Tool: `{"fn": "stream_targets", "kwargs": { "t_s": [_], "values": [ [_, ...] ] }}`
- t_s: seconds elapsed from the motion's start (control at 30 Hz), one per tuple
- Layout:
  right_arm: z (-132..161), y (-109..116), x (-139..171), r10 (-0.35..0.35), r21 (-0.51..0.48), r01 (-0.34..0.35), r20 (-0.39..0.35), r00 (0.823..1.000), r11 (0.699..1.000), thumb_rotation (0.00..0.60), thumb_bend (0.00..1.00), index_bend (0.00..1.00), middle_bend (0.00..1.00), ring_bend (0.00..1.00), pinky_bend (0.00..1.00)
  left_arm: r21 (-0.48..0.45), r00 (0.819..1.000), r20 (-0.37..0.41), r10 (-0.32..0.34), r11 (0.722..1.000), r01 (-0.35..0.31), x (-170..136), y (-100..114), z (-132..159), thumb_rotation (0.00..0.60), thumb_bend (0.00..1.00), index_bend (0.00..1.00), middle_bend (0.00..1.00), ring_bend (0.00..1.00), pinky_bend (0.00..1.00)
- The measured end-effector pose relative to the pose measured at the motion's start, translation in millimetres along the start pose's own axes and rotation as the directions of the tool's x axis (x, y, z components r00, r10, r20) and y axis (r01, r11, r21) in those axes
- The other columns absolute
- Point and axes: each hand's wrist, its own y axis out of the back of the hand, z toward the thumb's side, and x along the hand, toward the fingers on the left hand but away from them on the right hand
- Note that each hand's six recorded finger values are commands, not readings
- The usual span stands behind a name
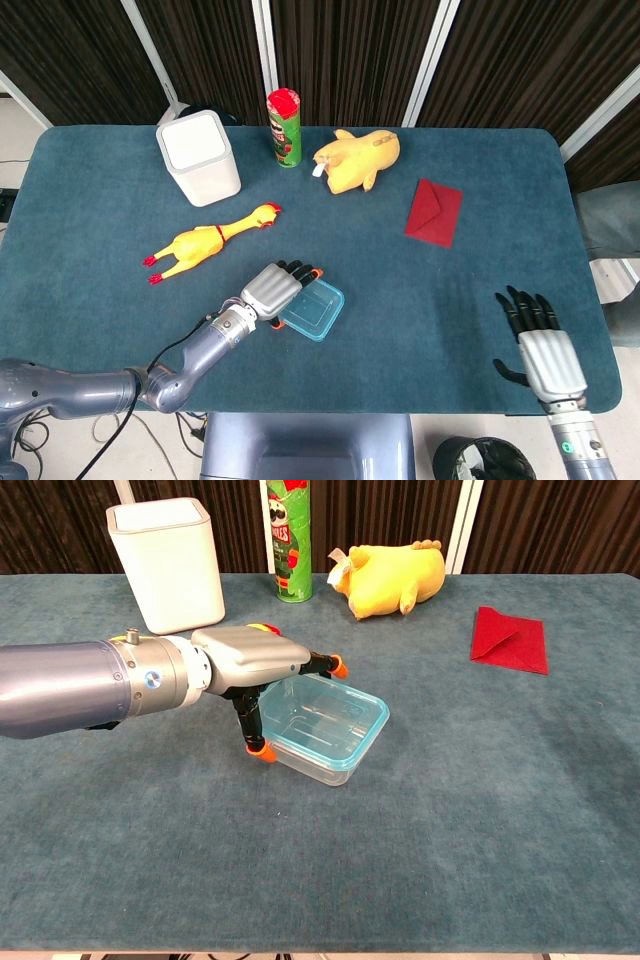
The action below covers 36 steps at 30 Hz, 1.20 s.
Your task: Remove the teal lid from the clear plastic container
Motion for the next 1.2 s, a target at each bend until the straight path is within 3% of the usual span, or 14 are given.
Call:
{"fn": "stream_targets", "kwargs": {
  "t_s": [0.3,0.63,1.2],
  "values": [
    [33.6,-14.8,-6.4,0.032,-0.040,-0.034,-0.033,0.999,0.999,0.600,0.27,0.00,0.00,0.00,0.00,0.006,1.000,-0.009,0.001,1.000,-0.001,3.7,1.7,1.3,0.600,0.05,0.08,0.10,0.09,0.25],
    [42.1,-21.5,-5.3,0.053,-0.058,-0.056,-0.038,0.998,0.997,0.600,0.27,0.00,0.00,0.00,0.00,0.004,1.000,-0.002,-0.013,1.000,0.013,8.5,-0.4,8.5,0.600,0.14,0.16,0.21,0.17,0.31],
    [91.2,-48.6,-10.4,0.113,-0.115,-0.125,-0.102,0.988,0.986,0.600,0.27,0.00,0.00,0.00,0.00,-0.010,1.000,0.006,0.017,1.000,-0.017,15.0,3.6,18.6,0.600,0.14,0.16,0.21,0.17,0.31]
  ]
}}
